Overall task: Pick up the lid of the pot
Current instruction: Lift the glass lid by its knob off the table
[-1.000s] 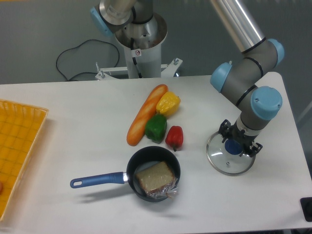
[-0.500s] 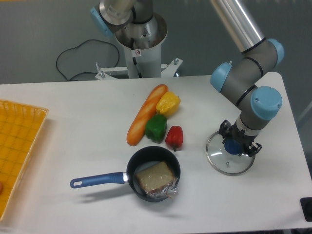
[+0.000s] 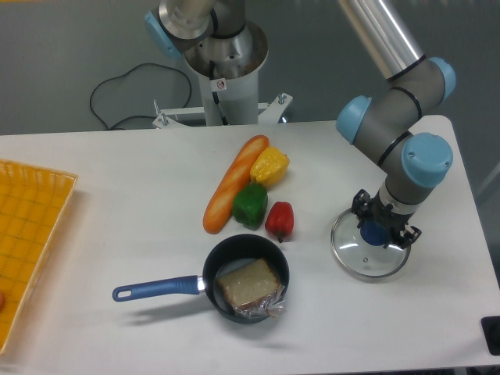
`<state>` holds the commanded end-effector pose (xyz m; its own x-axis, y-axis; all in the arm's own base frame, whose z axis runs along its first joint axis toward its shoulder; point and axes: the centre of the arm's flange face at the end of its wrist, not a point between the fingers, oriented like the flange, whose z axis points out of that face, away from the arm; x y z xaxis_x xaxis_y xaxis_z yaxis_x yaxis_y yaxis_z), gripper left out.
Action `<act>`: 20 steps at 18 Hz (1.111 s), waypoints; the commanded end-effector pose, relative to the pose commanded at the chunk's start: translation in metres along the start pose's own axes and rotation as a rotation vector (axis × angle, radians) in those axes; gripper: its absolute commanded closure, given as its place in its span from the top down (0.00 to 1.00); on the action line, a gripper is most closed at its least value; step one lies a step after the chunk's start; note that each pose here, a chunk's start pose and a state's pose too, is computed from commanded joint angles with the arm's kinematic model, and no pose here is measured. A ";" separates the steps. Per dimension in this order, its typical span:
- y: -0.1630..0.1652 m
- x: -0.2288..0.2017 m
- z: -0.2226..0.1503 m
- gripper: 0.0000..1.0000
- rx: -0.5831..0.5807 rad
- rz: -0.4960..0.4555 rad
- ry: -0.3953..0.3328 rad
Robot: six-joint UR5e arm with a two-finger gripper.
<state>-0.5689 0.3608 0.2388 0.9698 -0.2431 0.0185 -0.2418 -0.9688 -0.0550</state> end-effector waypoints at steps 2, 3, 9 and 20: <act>0.000 0.007 -0.008 0.37 -0.003 -0.001 0.013; 0.001 0.012 -0.013 0.37 -0.004 -0.001 0.023; -0.002 0.026 -0.037 0.37 -0.011 0.007 0.039; -0.002 0.033 -0.058 0.37 -0.013 0.011 0.045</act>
<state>-0.5387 0.3518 0.2978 0.9647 -0.2558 0.0630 -0.2534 -0.9664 -0.0428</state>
